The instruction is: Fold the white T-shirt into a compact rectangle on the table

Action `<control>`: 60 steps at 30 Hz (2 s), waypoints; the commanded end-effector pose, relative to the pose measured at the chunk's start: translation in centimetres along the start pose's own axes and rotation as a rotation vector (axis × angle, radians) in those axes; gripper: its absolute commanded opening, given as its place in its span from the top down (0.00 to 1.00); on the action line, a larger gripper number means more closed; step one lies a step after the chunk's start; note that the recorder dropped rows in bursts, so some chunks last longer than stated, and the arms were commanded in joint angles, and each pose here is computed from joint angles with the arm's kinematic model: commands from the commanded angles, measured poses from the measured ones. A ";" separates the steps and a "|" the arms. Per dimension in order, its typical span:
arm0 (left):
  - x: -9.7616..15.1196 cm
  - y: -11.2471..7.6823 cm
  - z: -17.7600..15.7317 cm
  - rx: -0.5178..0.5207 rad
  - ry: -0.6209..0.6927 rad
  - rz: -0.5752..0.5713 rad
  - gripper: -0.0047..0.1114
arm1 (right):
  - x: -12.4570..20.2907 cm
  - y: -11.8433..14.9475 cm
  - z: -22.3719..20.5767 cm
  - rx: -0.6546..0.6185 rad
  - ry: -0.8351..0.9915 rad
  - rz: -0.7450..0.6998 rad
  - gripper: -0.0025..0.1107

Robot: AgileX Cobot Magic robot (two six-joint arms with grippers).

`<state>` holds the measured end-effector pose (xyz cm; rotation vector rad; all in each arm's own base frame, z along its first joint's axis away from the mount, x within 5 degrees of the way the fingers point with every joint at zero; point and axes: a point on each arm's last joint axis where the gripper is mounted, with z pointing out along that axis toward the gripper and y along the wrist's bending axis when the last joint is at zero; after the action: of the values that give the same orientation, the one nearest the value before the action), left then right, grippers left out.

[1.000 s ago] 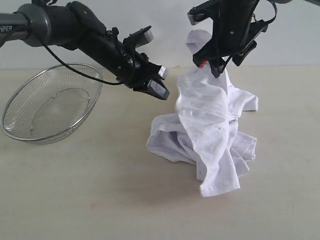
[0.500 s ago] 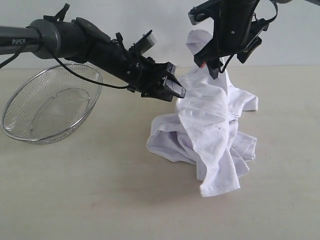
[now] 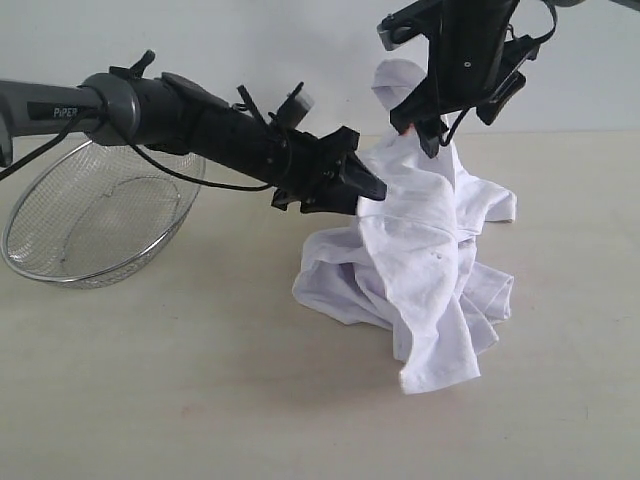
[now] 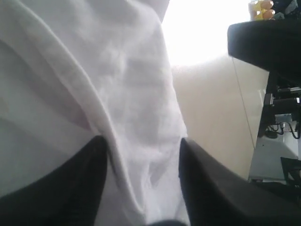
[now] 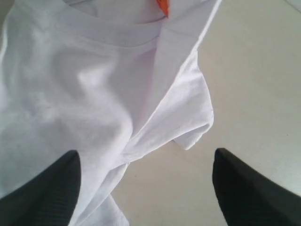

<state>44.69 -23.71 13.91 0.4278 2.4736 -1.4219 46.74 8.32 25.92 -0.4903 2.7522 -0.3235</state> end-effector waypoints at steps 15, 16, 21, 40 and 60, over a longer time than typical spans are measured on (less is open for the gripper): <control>-2.8 1.4 -3.0 0.004 -0.229 0.018 0.92 | 0.0 -0.8 -0.8 0.054 -0.011 -0.016 0.38; -3.4 1.5 -4.2 -0.027 -0.269 0.023 0.92 | 0.0 -0.8 -0.8 0.054 -0.011 -0.016 0.39; -5.6 3.5 -10.5 -0.151 -0.440 0.012 0.92 | 0.0 -0.8 -0.8 0.054 -0.011 -0.016 0.56; -4.8 2.2 -11.1 -0.172 -0.178 0.217 0.88 | 0.7 0.4 0.5 -0.033 0.033 -0.072 0.98; -1.5 4.7 -2.6 -0.285 -0.016 -0.067 0.38 | 0.7 0.5 0.5 -0.044 0.031 -0.077 0.98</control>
<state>47.35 -18.94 11.54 0.3164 2.6927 -1.0485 46.26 8.54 24.66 -0.6007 2.7909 -0.2918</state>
